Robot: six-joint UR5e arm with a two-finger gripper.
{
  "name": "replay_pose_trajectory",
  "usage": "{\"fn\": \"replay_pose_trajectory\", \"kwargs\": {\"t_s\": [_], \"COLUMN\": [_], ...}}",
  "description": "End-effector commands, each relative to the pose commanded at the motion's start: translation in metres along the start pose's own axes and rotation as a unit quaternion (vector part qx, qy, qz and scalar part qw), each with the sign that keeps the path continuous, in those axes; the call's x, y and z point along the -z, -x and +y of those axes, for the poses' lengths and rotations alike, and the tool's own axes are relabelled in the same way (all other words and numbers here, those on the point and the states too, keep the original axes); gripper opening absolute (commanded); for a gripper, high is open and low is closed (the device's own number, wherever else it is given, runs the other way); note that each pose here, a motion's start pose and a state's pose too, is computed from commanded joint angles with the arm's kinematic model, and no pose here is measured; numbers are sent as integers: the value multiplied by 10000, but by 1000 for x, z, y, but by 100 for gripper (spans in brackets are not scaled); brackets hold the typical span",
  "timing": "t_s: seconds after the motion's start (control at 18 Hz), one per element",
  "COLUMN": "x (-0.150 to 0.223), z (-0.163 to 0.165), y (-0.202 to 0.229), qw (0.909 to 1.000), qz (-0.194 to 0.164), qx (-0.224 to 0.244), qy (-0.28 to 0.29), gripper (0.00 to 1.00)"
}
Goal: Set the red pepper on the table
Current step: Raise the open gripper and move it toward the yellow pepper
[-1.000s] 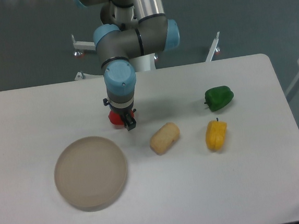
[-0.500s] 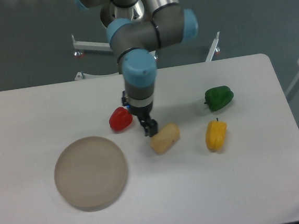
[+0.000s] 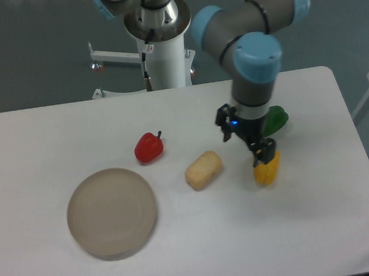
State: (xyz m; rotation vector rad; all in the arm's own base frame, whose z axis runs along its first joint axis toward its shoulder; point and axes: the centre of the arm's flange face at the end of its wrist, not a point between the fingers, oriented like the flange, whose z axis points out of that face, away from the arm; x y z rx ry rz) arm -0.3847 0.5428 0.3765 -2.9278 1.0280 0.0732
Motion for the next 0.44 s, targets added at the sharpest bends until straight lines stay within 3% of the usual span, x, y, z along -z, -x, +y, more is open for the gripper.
{"fn": "replay_pose_trajectory", "kwargs": {"t_s": [0.44], "x": [-12], "z": [-2], "y": [-14], "qw": [9998], "qz": [204], "qx": [-36], "qy": [54], "gripper": [100]}}
